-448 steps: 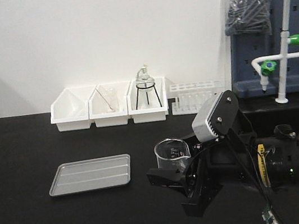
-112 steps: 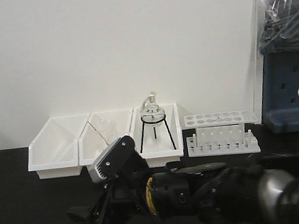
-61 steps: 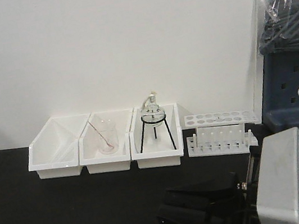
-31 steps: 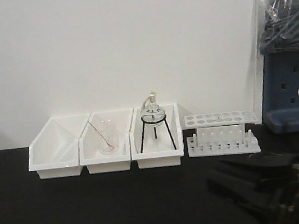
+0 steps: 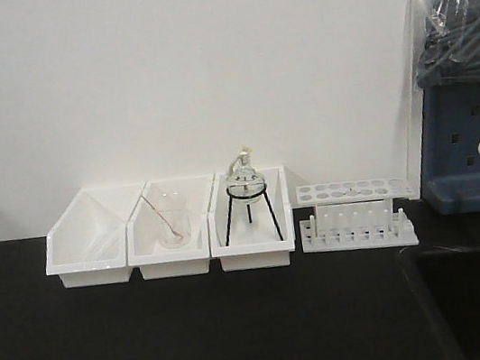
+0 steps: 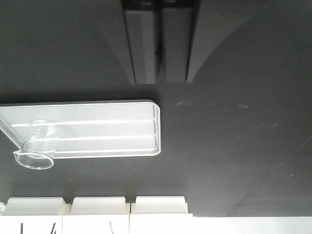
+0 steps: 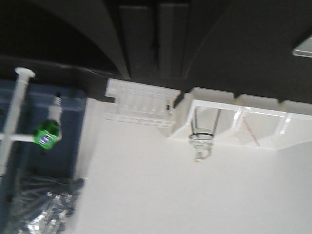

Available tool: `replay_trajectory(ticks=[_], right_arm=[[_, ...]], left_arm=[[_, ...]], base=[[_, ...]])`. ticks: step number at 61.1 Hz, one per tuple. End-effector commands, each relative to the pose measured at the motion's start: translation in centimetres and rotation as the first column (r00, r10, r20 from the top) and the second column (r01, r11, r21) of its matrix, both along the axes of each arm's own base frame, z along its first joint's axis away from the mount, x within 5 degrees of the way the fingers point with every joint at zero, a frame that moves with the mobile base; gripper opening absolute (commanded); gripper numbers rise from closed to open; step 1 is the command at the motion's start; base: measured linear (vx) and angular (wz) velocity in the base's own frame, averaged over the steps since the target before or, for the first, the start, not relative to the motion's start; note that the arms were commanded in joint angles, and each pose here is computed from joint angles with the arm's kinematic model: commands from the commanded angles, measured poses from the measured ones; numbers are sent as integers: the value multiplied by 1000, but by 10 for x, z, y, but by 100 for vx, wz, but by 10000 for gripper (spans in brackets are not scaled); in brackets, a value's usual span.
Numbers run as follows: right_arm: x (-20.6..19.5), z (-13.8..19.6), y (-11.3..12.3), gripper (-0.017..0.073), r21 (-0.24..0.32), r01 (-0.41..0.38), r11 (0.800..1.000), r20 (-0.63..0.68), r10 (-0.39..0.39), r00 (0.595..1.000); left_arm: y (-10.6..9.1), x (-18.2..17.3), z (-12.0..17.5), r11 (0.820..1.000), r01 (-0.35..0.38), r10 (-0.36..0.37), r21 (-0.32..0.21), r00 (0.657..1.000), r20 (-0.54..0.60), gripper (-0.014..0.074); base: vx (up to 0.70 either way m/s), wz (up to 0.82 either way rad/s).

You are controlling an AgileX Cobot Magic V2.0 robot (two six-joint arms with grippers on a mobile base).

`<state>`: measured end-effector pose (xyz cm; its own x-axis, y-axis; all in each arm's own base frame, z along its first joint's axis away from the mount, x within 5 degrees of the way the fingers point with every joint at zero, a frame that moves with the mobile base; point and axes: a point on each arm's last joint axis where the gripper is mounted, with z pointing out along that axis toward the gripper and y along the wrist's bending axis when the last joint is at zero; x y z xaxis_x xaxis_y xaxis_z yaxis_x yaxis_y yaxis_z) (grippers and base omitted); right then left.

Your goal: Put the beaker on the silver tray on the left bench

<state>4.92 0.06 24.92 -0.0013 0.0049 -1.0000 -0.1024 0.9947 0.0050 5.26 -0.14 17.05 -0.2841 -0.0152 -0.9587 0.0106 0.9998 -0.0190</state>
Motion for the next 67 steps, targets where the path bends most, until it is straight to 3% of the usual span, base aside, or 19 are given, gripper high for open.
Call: replay_trajectory(ticks=[1,15,17,23,26,67], right_arm=[[-3,-10,-1,-15,16,39,999,64,-40,997],[7,-53,-3,-14,122,142,982,-11,-142,990],[7,-52,-3,-14,106,145,984,4,-146,989],[7,-49,-3,-14,-56,149,987,55,-146,988],[7,-49,-3,-14,-95,151,984,59,-146,988],[7,-51,-3,-13,-84,150,985,45,-147,988]], left_arm=[[0,2,1,1000,0,0,-8,998,66,1],[0,2,1,1000,0,0,-8,998,67,1],[0,2,1,1000,0,0,-8,998,67,1],[0,2,1,1000,0,0,-8,998,67,1],[0,2,1,1000,0,0,-8,998,67,1],[0,2,1,1000,0,0,-8,998,67,1]], base=[[0,0],[0,1],[0,0],[0,0],[0,0],[0,0]])
